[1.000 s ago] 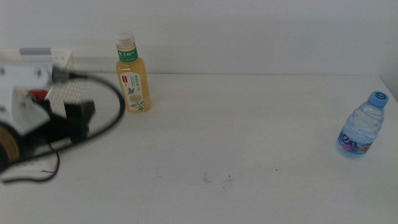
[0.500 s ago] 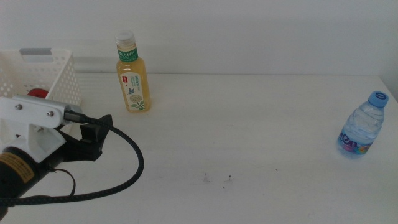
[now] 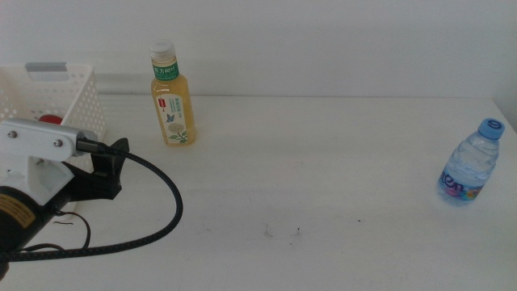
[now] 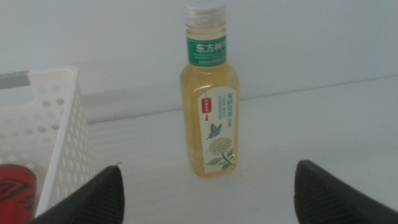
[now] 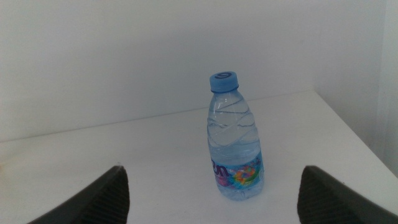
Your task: Use arms to grab the bottles and put them into the dustbin to the left of the table.
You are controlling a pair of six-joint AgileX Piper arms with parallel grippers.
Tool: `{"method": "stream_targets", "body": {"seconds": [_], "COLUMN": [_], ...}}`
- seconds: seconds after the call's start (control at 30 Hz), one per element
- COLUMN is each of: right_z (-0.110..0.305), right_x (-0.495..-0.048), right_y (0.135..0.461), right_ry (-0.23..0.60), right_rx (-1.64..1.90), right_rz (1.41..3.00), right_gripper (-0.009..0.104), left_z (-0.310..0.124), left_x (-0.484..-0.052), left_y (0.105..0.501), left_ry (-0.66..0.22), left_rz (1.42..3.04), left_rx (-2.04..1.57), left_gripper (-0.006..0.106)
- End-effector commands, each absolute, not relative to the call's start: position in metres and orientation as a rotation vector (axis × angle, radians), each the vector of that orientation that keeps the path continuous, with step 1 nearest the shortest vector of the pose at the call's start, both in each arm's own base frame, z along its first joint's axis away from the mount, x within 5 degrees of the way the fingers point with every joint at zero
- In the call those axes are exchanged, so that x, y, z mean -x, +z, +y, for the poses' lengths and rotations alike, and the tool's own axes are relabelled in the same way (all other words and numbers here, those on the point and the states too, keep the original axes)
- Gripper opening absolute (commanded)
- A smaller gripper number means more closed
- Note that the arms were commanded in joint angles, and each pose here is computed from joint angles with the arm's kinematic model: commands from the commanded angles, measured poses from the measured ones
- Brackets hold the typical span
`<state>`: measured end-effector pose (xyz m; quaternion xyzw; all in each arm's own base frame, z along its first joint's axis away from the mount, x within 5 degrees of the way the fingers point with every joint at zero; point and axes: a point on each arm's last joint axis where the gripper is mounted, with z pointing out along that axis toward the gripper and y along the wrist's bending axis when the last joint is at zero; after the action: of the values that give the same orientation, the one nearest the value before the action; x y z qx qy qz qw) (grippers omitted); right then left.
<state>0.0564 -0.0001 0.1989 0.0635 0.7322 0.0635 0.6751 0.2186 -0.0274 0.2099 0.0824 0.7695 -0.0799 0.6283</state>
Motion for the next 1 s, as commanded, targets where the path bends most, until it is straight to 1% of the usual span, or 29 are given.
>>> {"method": "stream_targets", "body": {"seconds": [0.0,0.13,0.3,0.47,0.6,0.73,0.83,0.97], "right_z": [0.000,0.000,0.000,0.000,0.000,0.000,0.000,0.000], "right_x": [-0.056,-0.056,-0.056,-0.056,-0.056,-0.056,-0.056,-0.056], "right_y": [0.199,0.199,0.199,0.199,0.199,0.199,0.199,0.199], "right_ry": [0.133,0.133,0.133,0.133,0.133,0.133,0.133,0.133], "right_rx": [-0.140,-0.140,-0.140,-0.140,-0.140,-0.140,-0.140,-0.140], "right_rz": [1.637,1.637,1.637,1.637,1.637,1.637,1.637,1.637], "right_gripper": [0.086,0.086,0.086,0.086,0.086,0.086,0.086,0.086], "left_z": [-0.027,-0.036,-0.041,-0.040,-0.039,-0.043,-0.043,-0.044], "left_x": [-0.218,-0.216,-0.215,-0.219,-0.236,-0.257,-0.279,-0.305], "left_y": [0.210,0.209,0.219,0.214,0.199,0.187,0.174,0.161], "left_ry": [-0.167,-0.202,-0.257,-0.252,-0.266,-0.319,-0.348,-0.356], "left_rz": [1.747,1.732,1.622,1.643,1.711,1.700,1.735,1.753], "left_rx": [-0.195,-0.345,-0.371,-0.350,-0.315,-0.311,-0.255,-0.230], "left_gripper": [0.094,0.094,0.094,0.094,0.094,0.094,0.094,0.094]}}
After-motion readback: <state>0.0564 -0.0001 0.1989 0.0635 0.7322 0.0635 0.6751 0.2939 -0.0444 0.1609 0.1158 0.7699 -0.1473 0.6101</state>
